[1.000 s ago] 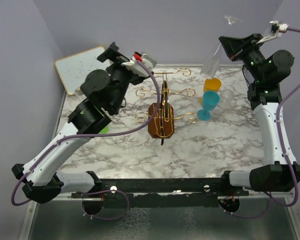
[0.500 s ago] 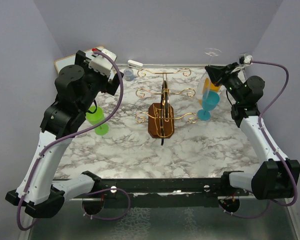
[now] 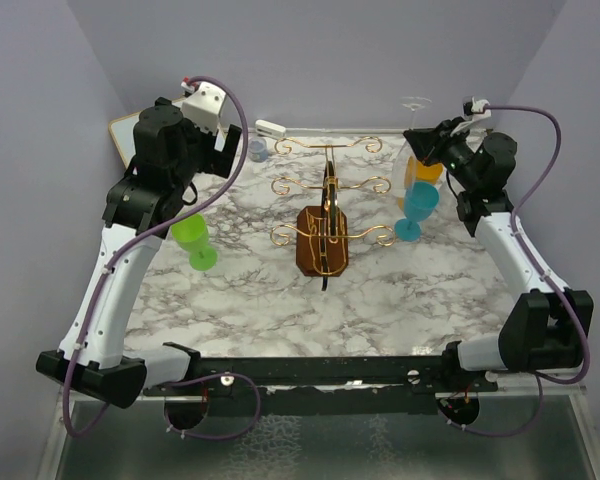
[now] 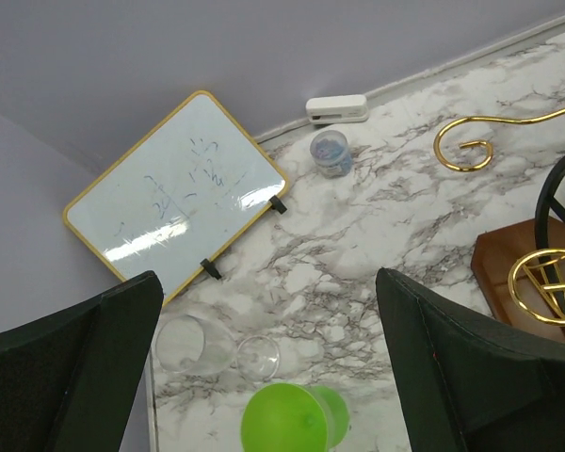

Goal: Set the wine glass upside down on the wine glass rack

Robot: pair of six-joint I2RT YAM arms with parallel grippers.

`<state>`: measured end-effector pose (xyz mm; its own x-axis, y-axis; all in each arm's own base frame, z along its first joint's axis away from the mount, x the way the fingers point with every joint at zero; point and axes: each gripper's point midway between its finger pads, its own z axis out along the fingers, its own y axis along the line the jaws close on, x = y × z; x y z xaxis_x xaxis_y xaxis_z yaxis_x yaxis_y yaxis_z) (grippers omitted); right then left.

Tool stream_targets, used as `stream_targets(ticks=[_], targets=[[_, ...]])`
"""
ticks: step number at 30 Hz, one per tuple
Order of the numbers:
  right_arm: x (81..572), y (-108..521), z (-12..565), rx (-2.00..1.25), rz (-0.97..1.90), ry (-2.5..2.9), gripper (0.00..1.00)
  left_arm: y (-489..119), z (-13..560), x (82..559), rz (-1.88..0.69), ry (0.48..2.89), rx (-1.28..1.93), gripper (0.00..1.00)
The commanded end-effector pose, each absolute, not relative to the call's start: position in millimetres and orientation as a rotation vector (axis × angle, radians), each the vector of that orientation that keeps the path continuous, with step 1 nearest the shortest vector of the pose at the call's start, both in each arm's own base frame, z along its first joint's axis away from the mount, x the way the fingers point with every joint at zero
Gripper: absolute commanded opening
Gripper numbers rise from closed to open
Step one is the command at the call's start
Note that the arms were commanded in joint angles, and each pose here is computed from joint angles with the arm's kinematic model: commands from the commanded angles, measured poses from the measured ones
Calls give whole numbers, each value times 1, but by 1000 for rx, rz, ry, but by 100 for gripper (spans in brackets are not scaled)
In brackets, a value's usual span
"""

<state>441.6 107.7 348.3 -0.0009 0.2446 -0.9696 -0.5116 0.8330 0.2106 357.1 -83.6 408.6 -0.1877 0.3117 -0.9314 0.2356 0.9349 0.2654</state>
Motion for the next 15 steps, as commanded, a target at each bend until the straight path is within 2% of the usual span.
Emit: stream_targets(ticks=[1, 15], targets=[[446, 100, 356, -185, 555, 1495, 1, -82, 427, 359, 2, 1740, 343, 100], [416, 120, 337, -190, 574, 1413, 1, -58, 414, 366, 47, 1771, 279, 100]])
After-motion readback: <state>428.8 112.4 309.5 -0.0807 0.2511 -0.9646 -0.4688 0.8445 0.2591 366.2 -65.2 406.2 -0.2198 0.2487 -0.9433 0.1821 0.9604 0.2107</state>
